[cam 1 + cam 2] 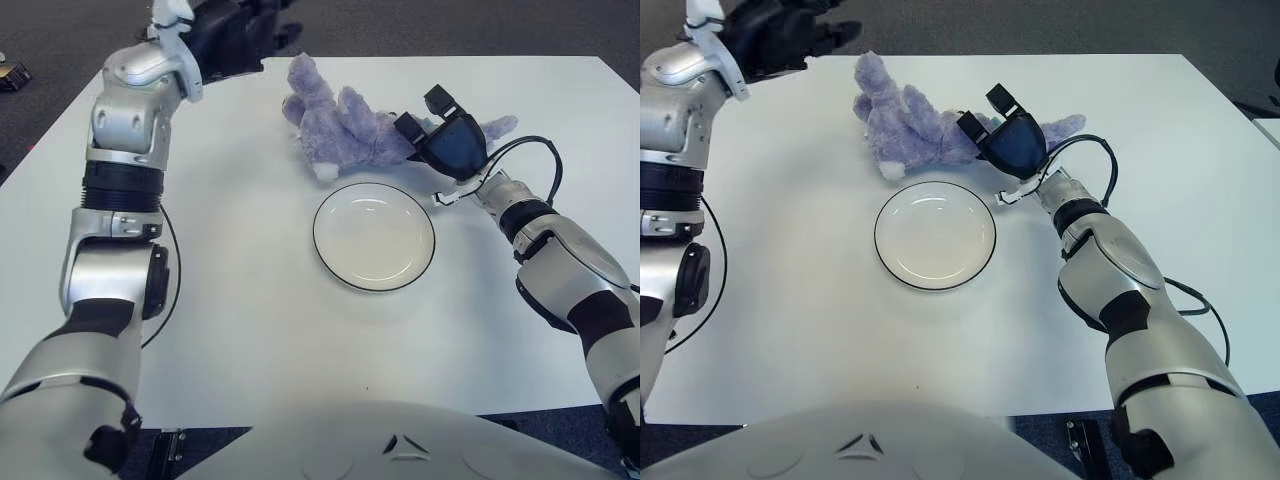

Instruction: Put the doll into the plate.

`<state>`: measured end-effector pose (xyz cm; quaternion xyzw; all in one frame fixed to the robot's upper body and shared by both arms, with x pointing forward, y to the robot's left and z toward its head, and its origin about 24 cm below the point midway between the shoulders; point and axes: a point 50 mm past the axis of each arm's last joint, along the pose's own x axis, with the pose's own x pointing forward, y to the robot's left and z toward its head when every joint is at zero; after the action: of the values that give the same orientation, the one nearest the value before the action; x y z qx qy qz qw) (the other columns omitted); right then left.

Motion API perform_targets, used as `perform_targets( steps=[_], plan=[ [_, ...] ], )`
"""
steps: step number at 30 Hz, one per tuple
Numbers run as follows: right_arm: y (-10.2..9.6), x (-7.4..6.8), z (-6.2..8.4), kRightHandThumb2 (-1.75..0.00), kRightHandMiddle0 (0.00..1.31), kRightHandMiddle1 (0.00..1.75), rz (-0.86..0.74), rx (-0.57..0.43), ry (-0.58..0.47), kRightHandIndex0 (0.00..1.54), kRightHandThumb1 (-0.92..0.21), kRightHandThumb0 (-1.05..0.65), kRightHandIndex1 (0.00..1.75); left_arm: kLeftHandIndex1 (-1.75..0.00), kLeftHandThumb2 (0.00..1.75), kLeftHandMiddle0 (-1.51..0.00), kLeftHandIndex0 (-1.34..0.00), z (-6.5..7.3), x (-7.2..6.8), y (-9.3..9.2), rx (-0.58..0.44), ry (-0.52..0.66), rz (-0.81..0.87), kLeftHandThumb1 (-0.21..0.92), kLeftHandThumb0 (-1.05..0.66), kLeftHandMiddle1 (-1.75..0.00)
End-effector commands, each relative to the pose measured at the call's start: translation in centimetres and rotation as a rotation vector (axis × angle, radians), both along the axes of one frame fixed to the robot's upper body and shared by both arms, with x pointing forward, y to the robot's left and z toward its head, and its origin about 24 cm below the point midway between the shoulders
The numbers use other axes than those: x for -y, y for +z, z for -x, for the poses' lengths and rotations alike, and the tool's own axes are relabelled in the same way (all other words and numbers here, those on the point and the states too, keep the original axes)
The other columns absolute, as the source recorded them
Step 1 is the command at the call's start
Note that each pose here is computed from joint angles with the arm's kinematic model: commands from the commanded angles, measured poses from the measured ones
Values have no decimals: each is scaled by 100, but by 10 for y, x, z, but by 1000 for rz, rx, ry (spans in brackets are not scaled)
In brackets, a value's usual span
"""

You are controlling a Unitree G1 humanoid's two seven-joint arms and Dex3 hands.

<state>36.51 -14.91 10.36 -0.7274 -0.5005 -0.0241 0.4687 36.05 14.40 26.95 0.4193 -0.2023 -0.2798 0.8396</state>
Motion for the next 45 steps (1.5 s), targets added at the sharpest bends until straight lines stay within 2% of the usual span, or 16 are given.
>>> perform_targets(
  steps=[1, 2, 3, 5, 7, 10, 16, 19, 23, 30, 32, 34, 45],
  plan=[
    [-6, 2, 1, -76, 27, 175, -3, -27, -18, 34, -71, 36, 171, -3, 55, -20, -22, 2, 5, 13, 94, 0, -58, 92, -96, 0],
    [-6, 2, 1, -76, 27, 175, -3, -27, -18, 34, -71, 36, 171, -3, 55, -20, -22, 2, 5, 13, 97, 0, -60, 92, -96, 0],
    [-6, 1, 1, -76, 27, 175, -3, -29, -19, 34, -71, 36, 171, -3, 55, -20, -22, -3, 18, 8, 112, 33, -229, 92, -96, 0],
    [-7, 0, 2, -77, 27, 175, -2, -31, -20, 34, -71, 37, 171, -3, 31, -15, -23, -11, 33, -2, 162, 68, -477, 92, -98, 0],
    [-8, 0, 2, -77, 27, 175, -2, -32, -19, 34, -71, 37, 171, -3, 22, -13, -23, -16, 38, -9, 196, 63, -577, 92, -98, -1],
    [-8, -1, 2, -77, 27, 175, -1, -32, -17, 34, -71, 37, 171, -3, 16, -14, -23, -21, 43, -15, 210, 46, -629, 92, -99, -1],
    [-8, -1, 2, -77, 27, 175, -1, -32, -18, 35, -71, 37, 171, -3, 12, -14, -23, -25, 43, -16, 226, 39, -644, 92, -99, -1],
    [-9, -1, 3, -77, 27, 175, 0, -30, -14, 35, -71, 37, 171, -4, 7, -17, -28, -28, 60, -28, 203, -44, -831, 89, -96, -1],
    [-10, -2, 3, -77, 27, 175, 0, -31, -11, 35, -71, 37, 171, -2, 4, -17, -27, -31, 69, -32, 203, -118, -1042, 89, -93, 0],
    [-10, -2, 3, -77, 27, 175, 0, -31, -11, 35, -71, 37, 171, -1, 2, -17, -26, -34, 70, -32, 202, -143, -1081, 90, -92, 0],
    [-11, -3, 4, -77, 27, 175, -2, -32, -4, 35, -71, 37, 171, -1, 1, -18, -25, -35, 82, -37, 115, -203, -1254, 91, -93, -1],
    [-12, -3, 5, -77, 28, 175, -5, -32, 1, 35, -71, 37, 171, 0, 1, -19, -24, -36, 88, -41, 57, -227, -1349, 91, -93, -1],
    [-12, -4, 5, -77, 28, 175, -7, -32, 4, 35, -71, 37, 171, 0, 1, -21, -22, -37, 88, -44, 22, -238, -1370, 92, -93, -1]
  ],
)
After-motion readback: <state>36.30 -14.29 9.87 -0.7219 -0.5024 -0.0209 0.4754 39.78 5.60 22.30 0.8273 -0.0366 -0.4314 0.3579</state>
